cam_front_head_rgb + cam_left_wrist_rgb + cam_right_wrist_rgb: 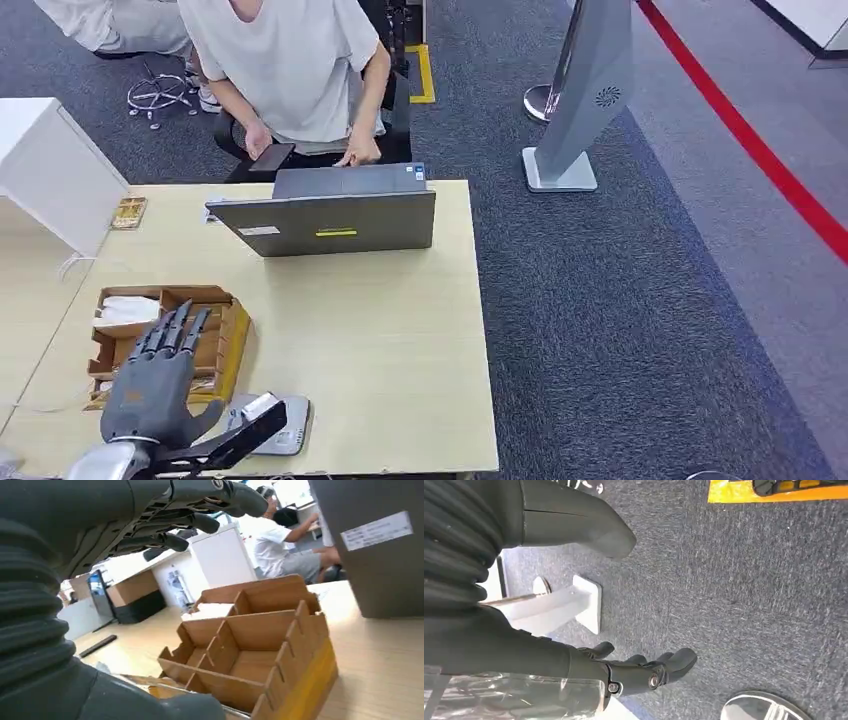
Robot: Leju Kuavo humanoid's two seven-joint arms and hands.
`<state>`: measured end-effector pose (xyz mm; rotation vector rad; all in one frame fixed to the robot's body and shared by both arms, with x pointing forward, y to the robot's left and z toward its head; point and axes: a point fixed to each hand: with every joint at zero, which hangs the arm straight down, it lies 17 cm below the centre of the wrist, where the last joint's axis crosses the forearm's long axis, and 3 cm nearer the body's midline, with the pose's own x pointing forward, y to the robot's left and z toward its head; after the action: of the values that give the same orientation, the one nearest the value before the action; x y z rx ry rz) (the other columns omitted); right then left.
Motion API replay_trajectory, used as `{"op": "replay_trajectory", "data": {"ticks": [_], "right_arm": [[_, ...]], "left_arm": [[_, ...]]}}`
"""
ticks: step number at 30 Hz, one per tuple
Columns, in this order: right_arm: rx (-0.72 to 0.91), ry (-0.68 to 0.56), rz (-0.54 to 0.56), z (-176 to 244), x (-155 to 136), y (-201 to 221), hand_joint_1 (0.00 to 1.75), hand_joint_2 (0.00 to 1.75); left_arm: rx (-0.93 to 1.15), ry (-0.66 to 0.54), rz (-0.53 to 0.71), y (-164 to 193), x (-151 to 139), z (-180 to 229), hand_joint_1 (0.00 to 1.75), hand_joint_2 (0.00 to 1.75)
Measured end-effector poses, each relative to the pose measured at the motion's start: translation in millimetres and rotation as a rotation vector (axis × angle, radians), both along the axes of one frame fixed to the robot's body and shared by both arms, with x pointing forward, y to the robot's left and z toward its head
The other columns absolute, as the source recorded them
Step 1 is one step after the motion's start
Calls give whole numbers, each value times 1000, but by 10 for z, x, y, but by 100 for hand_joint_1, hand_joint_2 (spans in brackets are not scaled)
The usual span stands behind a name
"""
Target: Pass the card to the sensor for recognition and then transmit it.
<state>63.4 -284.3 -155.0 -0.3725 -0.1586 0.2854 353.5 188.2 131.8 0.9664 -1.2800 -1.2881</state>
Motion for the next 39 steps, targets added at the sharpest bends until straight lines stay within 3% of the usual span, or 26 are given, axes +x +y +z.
{"op": "replay_trajectory", "data": {"ticks": [10, 31, 39], "right_arm": [[-11, 43, -33, -131, -177, -15, 0, 175], [18, 33, -1, -80, -182, 128, 0, 175], [21, 23, 54, 7, -169, 208, 0, 175]], "left_arm": [[-60, -126, 188, 510, -66, 103, 0, 175], [-81, -157, 286, 867, -126, 83, 0, 175], [-3, -326, 128, 738, -59, 164, 0, 175]]}}
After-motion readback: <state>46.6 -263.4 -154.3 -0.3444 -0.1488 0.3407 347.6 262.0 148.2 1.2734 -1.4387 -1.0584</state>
